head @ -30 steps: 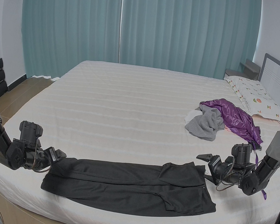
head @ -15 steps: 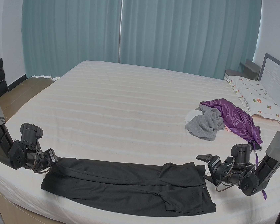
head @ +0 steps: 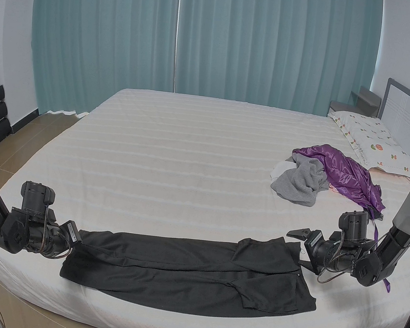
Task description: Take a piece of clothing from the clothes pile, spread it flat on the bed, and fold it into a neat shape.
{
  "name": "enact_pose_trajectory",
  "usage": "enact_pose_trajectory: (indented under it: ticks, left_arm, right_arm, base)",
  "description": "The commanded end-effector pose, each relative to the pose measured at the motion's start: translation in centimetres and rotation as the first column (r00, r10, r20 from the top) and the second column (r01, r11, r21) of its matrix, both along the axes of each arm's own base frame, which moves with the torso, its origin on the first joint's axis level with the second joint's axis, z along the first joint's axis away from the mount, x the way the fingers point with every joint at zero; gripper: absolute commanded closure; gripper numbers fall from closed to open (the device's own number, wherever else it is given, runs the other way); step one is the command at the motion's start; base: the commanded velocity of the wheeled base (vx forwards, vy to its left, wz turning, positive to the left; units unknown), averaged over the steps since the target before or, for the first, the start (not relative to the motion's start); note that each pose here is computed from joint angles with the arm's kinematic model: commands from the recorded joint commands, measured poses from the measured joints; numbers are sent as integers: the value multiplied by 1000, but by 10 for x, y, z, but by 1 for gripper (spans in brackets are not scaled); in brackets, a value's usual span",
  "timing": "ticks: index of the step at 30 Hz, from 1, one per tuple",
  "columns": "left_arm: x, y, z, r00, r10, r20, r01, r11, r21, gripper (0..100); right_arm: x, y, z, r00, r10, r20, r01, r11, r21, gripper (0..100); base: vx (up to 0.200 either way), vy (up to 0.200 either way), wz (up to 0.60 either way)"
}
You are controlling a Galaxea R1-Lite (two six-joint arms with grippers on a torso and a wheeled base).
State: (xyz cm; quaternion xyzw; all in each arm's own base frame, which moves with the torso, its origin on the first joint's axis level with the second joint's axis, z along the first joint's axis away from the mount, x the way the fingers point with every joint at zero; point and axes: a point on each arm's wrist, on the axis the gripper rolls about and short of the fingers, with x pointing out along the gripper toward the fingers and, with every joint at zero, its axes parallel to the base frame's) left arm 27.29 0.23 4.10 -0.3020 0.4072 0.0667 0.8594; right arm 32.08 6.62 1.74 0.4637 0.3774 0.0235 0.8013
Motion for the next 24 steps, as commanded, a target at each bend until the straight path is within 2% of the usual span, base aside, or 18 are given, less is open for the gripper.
enact_pose_trajectory:
  ticks: [1, 7, 8, 13, 18, 24]
  left_arm:
    - [-4, 3, -1, 1000, 11, -8, -11, 1000, -4, 100]
    - [-6, 9, -3, 999, 34, -17, -34, 999, -4, 100]
    - [-7, 9, -4, 999, 32, -25, -33, 999, -3, 0]
    - [-14, 9, -4, 999, 36, -36, -36, 999, -3, 0]
    - [-16, 7, 5, 999, 41, -6, -41, 999, -15, 0]
    - [-15, -2, 7, 997, 80, -17, -81, 995, -62, 0]
  right_arm:
    - [-7, -1, 20, 1000, -3, -4, 3, 1000, -3, 0]
    - [-12, -3, 20, 998, -25, -52, 24, 999, -35, 0]
    - [-12, -3, 17, 998, -26, -59, 23, 999, -41, 0]
    - [-13, 1, 14, 998, -27, -64, 23, 998, -63, 0]
    - [-14, 3, 12, 997, -16, -80, 10, 997, -74, 0]
    - [-14, 4, 12, 997, -14, -82, 8, 997, -75, 0]
  base:
    - [0, 0, 0]
    - [0, 0, 0]
    - [0, 0, 0]
    - [0, 0, 0]
    - [0, 0, 0]
    - [0, 0, 0]
